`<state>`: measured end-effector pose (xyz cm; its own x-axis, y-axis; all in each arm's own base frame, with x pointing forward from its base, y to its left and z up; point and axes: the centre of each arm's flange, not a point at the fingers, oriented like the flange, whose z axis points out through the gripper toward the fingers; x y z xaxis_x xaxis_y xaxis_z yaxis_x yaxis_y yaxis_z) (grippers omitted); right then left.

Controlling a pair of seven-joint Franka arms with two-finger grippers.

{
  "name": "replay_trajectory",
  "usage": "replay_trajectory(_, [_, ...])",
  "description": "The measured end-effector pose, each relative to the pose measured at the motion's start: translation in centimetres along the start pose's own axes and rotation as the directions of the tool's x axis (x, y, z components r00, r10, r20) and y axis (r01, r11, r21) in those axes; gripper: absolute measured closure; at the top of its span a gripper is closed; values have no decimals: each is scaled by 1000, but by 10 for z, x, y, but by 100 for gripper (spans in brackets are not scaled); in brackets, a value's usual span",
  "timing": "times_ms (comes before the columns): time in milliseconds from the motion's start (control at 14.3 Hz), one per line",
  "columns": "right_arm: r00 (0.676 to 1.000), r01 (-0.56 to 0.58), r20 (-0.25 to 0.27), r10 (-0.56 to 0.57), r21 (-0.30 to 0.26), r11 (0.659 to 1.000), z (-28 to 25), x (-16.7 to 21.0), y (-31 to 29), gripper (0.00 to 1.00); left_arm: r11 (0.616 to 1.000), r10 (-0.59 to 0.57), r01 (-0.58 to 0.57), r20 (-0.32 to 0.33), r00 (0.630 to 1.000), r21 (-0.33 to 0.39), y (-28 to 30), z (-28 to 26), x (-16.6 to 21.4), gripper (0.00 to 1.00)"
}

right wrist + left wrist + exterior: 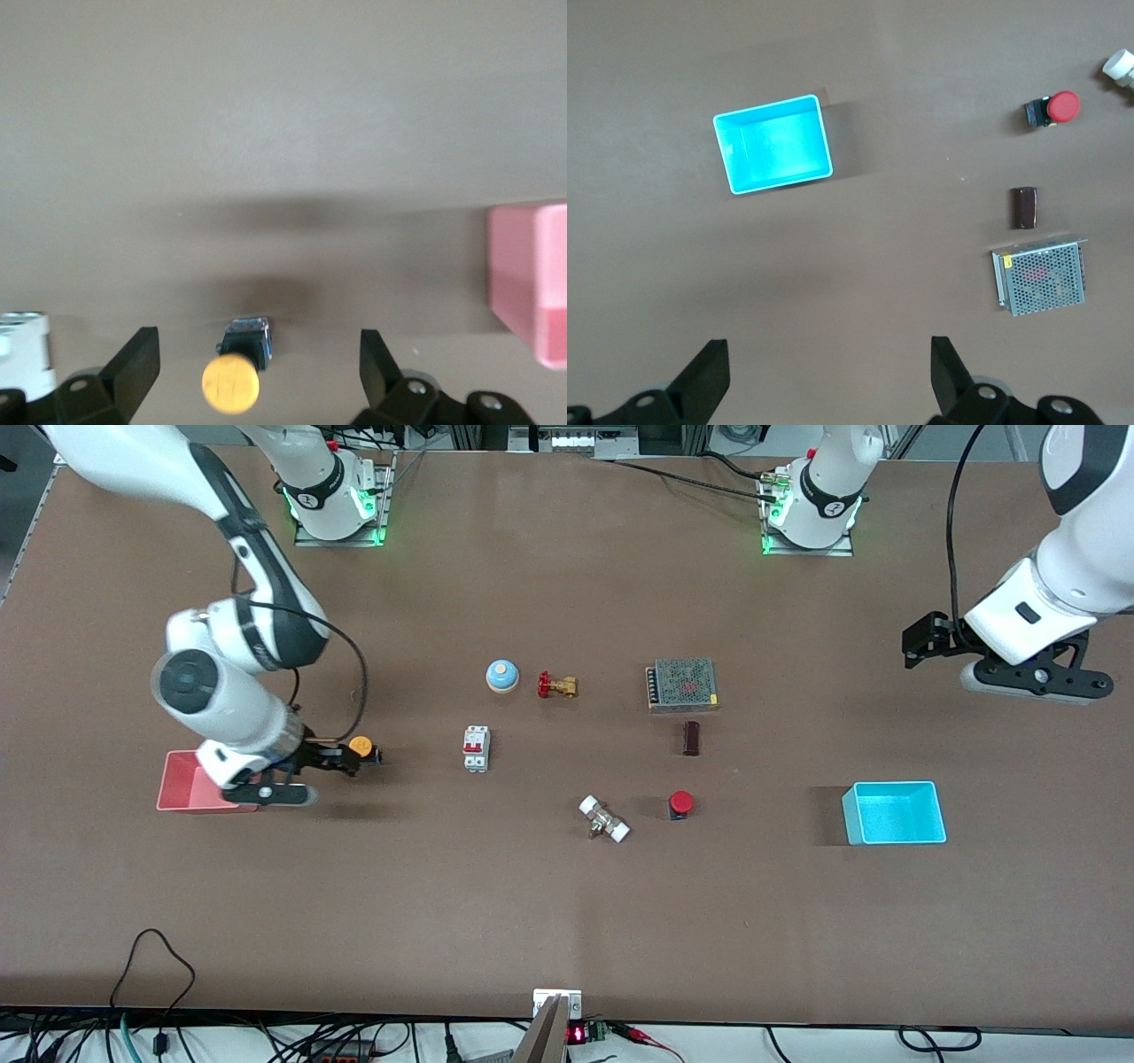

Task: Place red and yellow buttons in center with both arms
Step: 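Lift the left gripper away while the right gripper carries the yellow button centerward, then release the yellow button beside the breaker and raise the right gripper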

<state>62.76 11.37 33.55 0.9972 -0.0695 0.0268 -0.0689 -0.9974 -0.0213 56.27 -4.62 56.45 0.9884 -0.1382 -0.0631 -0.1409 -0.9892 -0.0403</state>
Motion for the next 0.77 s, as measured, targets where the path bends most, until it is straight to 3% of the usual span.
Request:
replay_trajectory(280, [998,-37,45,39,-50,998,-129,5,67,0,1000,-1,2,-74,997,1,-1,-36,3,0])
replay_trajectory(490, [990,-85,104,94,-87,993,-209,-14,106,0,1000,-1,1,-82,997,1,0,-41,3,0])
replay_trajectory(629, [980,-112,156,121,-66,991,-239,-35,117,0,1000,-3,3,-86,996,1,-2,-40,5,0])
replay_trajectory(769, [976,-124,176,131,-50,991,-257,-50,121,0,1000,-10,10,-94,996,0,-6,-39,6,0])
